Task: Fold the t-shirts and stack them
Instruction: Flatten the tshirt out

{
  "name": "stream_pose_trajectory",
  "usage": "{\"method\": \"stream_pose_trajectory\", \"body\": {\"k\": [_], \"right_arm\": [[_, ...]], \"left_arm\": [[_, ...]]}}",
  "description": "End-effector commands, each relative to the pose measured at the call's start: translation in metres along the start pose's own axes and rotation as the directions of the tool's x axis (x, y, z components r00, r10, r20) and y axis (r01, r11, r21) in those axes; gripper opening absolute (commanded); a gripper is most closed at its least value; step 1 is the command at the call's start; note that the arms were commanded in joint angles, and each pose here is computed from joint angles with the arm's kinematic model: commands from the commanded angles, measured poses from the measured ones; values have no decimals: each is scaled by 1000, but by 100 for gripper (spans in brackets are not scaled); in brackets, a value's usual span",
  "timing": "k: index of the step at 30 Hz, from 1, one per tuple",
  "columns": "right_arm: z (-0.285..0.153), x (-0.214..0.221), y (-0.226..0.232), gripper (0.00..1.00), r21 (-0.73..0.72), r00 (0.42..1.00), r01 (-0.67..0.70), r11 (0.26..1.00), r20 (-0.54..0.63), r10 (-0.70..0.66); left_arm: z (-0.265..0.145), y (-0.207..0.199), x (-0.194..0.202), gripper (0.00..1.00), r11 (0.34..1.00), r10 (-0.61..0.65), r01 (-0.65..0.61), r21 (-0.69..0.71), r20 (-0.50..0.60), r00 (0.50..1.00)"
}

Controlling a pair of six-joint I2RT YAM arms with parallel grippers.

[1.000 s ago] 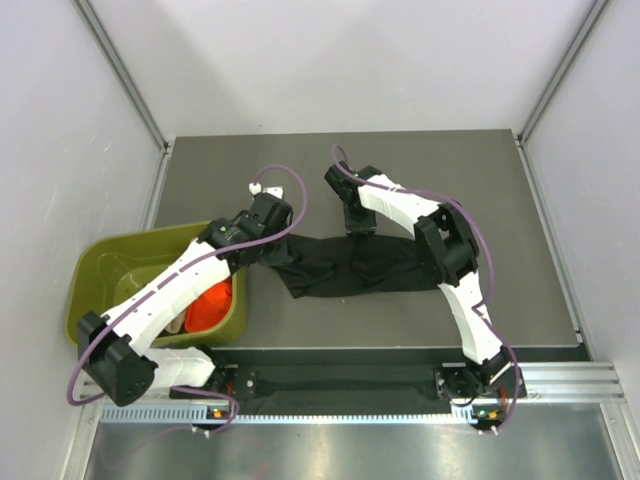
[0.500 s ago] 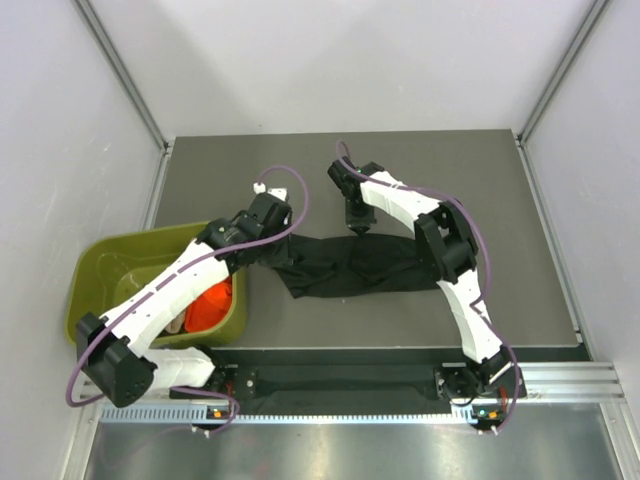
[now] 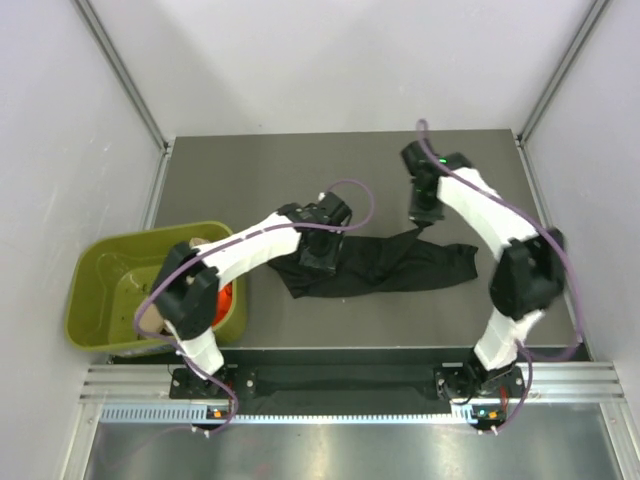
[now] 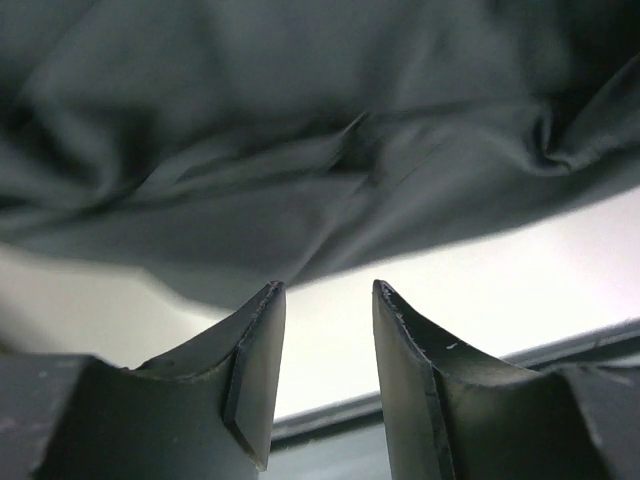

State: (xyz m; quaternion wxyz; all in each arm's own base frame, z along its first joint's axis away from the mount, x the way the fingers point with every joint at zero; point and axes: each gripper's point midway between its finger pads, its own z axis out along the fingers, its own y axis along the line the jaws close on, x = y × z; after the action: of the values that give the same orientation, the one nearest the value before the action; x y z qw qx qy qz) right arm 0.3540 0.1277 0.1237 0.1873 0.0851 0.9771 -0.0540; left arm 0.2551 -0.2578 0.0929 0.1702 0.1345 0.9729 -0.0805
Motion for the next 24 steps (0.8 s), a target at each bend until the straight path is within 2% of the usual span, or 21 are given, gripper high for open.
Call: {"method": "stream_pose_trajectory", "body": {"k": [1,2,4,8,15,19,22,23,24], "right_arm": [[-41,23,-39,0,-6,1000,-18,1000,24,18],[-37,38,-48,0,6,1000,-27,1000,-7,27],[-50,49,-60,0,-12,997,-72,997,7,72],[-51,82,-79,0,-39,989,-148,988,-35,147],[-55,102,-100,0,-44,982,-190,981,-26,189],[-57,104,-103,0,-50,980,-198,979,-25,197],[-61,106,-106,0,-48,981,-194,980,-28,193],[-62,106,-107,0,-47,980,-197,979,-28,196],[-64,107,-108,0,-46,981,-192,980,-27,191]], "left_arm": [[13,-17,-17,46,999,31,-30,-31,12,999],[14,-16,-17,46,998,19,-19,-59,-8,1000],[27,-14,-12,46,995,15,-19,-101,-43,999],[36,-18,-4,46,993,28,-35,-114,-63,998],[49,-6,-9,46,980,42,-50,-192,-44,998],[57,-5,-10,43,976,49,-58,-210,-50,998],[61,-7,-14,32,976,49,-57,-208,-43,998],[61,-7,-14,17,976,49,-57,-210,-41,998],[60,-6,-17,11,975,49,-55,-216,-32,998]]}}
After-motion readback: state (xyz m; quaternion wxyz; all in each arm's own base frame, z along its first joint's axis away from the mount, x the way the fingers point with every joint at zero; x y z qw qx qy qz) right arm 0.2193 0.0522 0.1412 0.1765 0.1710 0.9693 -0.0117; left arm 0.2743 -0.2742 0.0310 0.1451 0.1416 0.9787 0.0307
